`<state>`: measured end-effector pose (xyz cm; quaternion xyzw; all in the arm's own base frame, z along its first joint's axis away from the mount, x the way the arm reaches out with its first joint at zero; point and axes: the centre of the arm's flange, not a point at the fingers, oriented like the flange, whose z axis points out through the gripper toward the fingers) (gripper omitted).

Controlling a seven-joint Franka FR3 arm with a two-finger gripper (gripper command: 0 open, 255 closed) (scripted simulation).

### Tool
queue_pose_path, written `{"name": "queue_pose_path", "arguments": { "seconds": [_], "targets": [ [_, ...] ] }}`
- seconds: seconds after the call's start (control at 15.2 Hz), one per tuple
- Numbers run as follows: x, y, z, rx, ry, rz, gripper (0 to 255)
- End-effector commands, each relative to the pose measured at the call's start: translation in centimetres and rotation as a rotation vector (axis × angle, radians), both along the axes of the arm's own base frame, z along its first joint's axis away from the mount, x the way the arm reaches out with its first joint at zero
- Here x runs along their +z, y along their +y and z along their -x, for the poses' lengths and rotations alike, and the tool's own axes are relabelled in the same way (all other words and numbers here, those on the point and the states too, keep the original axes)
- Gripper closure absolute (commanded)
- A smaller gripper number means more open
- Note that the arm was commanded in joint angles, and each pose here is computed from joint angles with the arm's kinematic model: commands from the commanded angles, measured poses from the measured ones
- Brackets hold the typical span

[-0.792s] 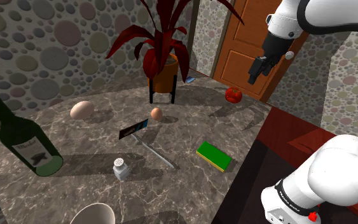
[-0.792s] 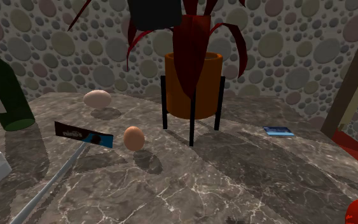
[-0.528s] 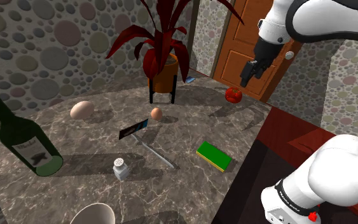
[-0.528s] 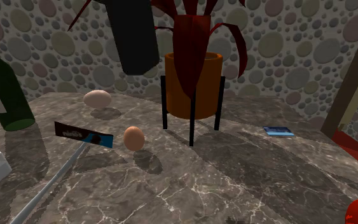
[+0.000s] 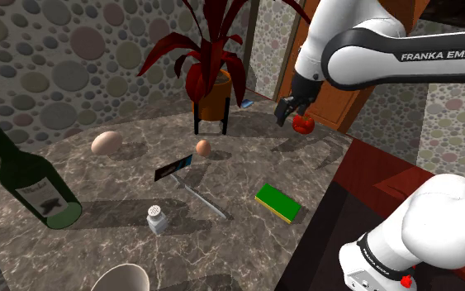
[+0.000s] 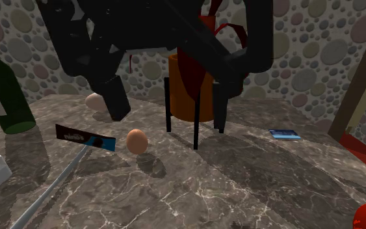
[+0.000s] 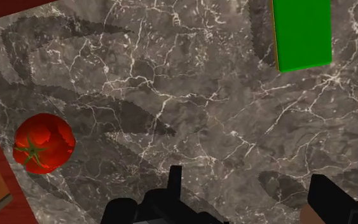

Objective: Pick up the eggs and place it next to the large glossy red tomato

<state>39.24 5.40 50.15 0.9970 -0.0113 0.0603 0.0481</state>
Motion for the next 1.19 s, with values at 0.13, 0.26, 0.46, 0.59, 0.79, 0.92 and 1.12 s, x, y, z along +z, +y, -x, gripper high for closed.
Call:
{"name": "queue_pose_path", "arguments": {
  "seconds": [0.13, 0.26, 0.46, 0.59, 0.79, 0.92, 1.12],
  "targets": [
    [-3.0, 3.0, -2.7, -0.012, -0.031, 0.000, 0],
    [-4.5, 4.5, -4.2, -0.017, -0.046, 0.000, 0],
    [-6.6, 6.8, -6.3, -0.026, -0.067, 0.000, 0],
    [-8.1, 8.3, -7.8, -0.031, -0.081, 0.001, 0],
    [-10.2, 10.5, -10.1, -0.040, -0.103, 0.001, 0],
    [-11.5, 12.0, -11.7, -0.045, -0.117, 0.002, 0],
    [-13.5, 14.2, -14.1, -0.054, -0.139, 0.002, 0]
  ]
}}
